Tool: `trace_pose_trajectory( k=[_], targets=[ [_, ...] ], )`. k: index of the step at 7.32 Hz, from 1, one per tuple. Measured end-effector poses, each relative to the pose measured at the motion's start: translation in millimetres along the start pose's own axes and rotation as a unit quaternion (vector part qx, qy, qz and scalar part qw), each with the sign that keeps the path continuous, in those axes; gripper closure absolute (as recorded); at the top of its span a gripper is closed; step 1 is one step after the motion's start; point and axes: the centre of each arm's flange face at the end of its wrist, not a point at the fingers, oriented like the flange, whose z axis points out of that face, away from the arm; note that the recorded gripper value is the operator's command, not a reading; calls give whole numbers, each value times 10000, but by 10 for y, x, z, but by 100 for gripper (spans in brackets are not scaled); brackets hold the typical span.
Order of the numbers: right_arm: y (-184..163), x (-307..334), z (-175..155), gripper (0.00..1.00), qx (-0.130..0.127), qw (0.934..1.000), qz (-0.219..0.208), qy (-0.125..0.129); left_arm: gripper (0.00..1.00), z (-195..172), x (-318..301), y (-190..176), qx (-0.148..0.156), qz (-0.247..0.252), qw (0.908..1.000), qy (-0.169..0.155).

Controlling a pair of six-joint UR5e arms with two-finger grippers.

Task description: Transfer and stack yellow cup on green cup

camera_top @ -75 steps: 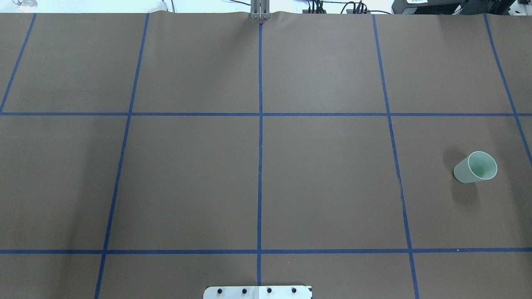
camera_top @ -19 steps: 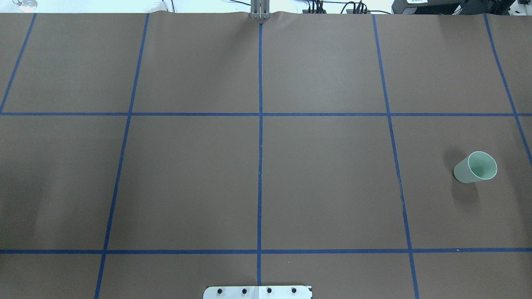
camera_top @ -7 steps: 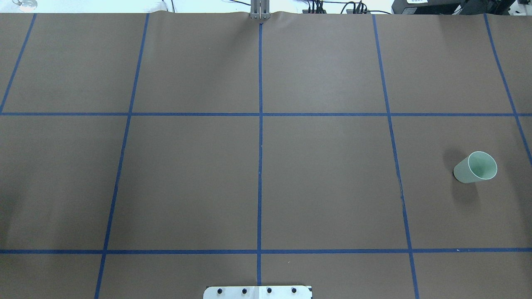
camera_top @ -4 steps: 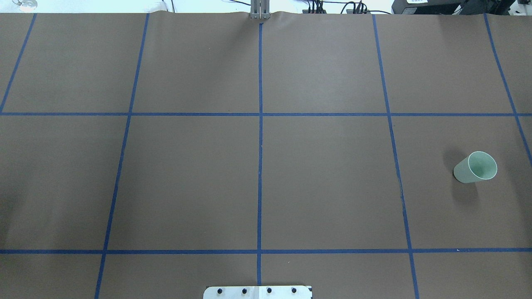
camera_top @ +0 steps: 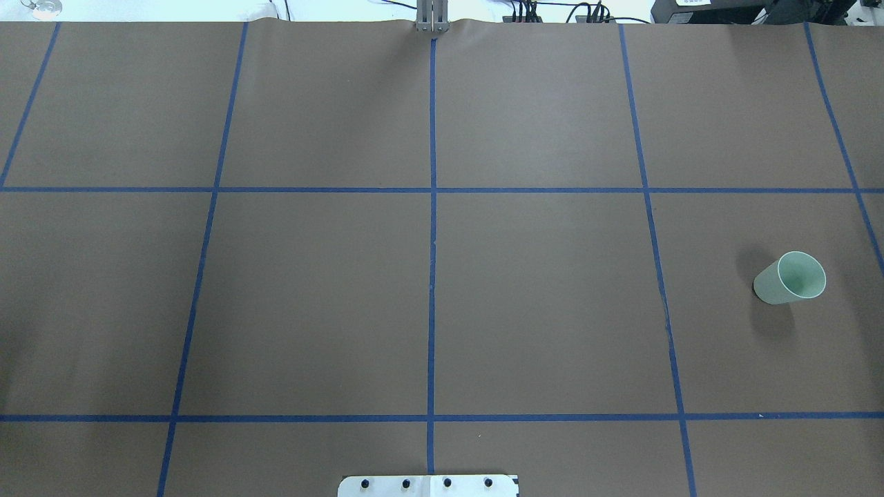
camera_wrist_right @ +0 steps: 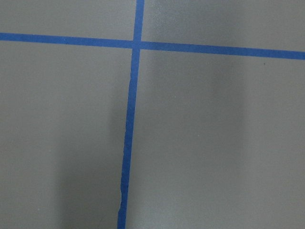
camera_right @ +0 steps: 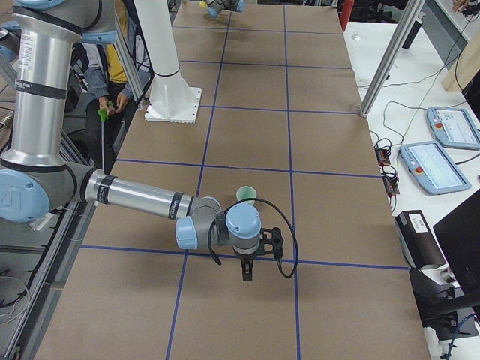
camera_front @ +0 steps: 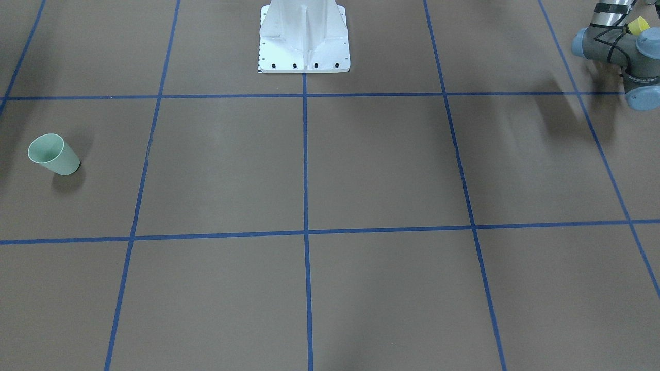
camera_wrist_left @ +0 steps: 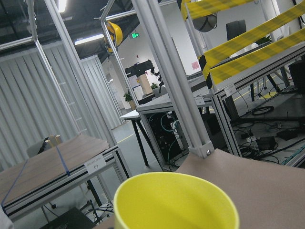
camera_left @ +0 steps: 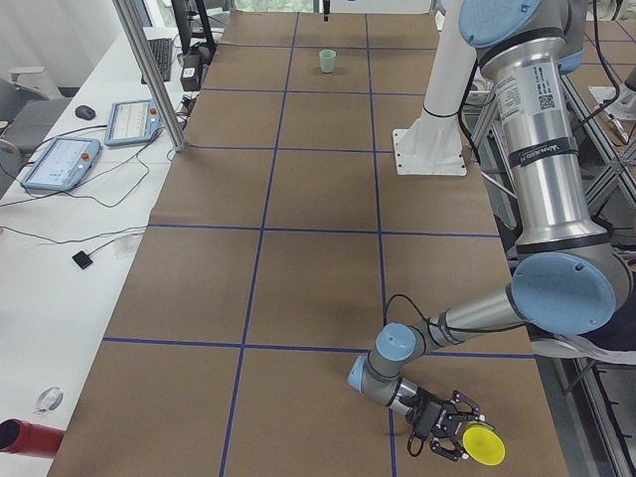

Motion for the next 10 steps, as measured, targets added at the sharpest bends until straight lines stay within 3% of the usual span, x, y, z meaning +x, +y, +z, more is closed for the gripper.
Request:
trace_pose_trajectory(
  k=[3,5,6,8,10],
  targets=[
    [-10,-12,-10,0,17,10000,-4,-9,48,189,-139,-552,854,668,9916,710],
    [-68,-58,-50,0,73,10000,-48,-18,48,56,47,-905,1315,1025,9732,1583],
    [-124,-88,-75,0,110,9999,-79,-20,48,-58,190,-1122,1566,1234,9539,2243],
    [-197,-126,-115,0,172,9998,-135,-7,48,-365,391,-1542,1989,1594,8951,3658],
    [-281,-161,-160,0,261,9994,-220,69,48,-927,336,-1955,2322,1839,8101,5059]
  ],
)
